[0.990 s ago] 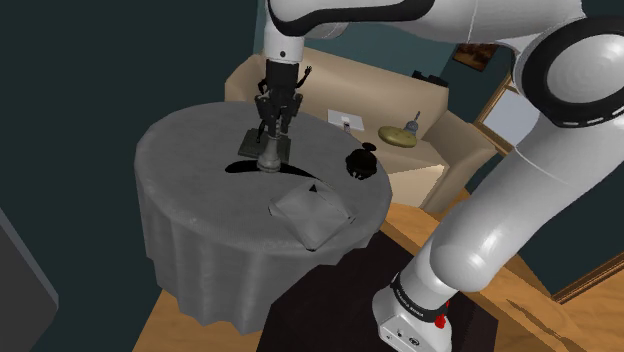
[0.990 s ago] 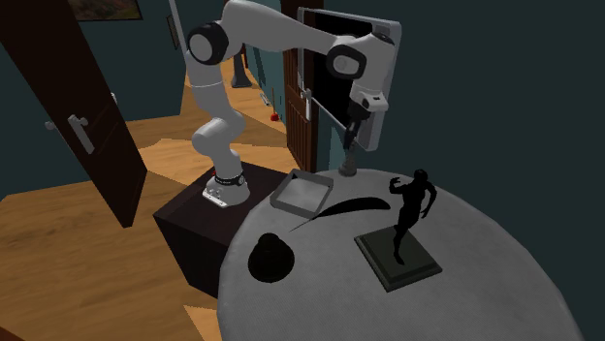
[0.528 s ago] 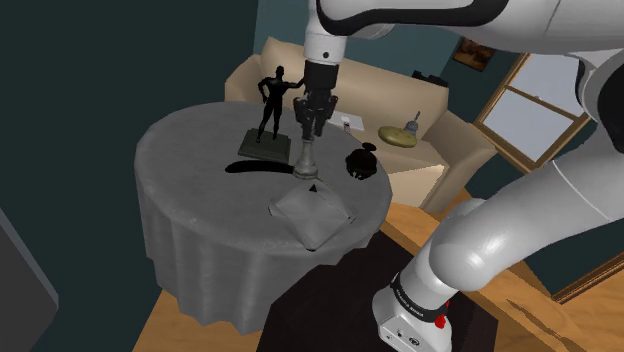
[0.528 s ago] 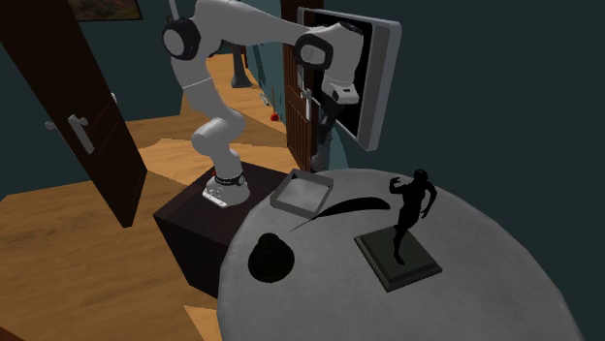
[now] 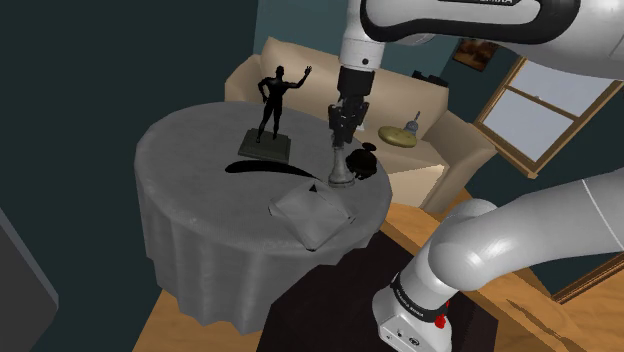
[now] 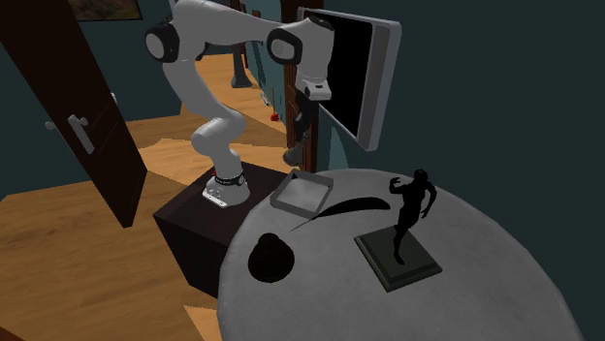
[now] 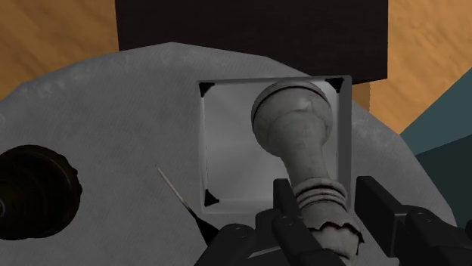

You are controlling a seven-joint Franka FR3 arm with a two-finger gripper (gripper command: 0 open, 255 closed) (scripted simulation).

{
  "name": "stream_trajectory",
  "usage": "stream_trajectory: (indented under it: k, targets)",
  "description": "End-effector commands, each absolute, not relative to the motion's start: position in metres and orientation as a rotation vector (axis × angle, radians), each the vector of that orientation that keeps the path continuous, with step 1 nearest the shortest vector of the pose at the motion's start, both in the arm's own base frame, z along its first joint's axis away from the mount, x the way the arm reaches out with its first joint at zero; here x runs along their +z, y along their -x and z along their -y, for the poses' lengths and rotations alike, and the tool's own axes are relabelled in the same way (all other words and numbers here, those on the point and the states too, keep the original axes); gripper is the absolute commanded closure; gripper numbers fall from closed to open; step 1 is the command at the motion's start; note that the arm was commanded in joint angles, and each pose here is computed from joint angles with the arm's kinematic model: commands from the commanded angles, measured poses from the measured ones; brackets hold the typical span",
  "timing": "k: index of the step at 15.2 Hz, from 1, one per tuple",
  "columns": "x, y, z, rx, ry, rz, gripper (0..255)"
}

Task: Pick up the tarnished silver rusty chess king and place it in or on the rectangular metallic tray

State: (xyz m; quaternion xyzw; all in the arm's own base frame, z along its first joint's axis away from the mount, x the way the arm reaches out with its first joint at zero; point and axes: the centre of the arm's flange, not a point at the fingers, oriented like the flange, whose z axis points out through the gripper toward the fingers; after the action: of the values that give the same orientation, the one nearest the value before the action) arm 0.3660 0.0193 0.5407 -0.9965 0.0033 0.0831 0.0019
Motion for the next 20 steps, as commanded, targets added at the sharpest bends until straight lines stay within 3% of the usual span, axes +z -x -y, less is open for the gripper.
stream_trajectory:
  k: [1,20]
  targets:
    - [0.532,-0.364,-0.019,0.261,3.127,-0.01,255]
    - [0.428,-0.364,-0.019,0.261,3.127,-0.01,255]
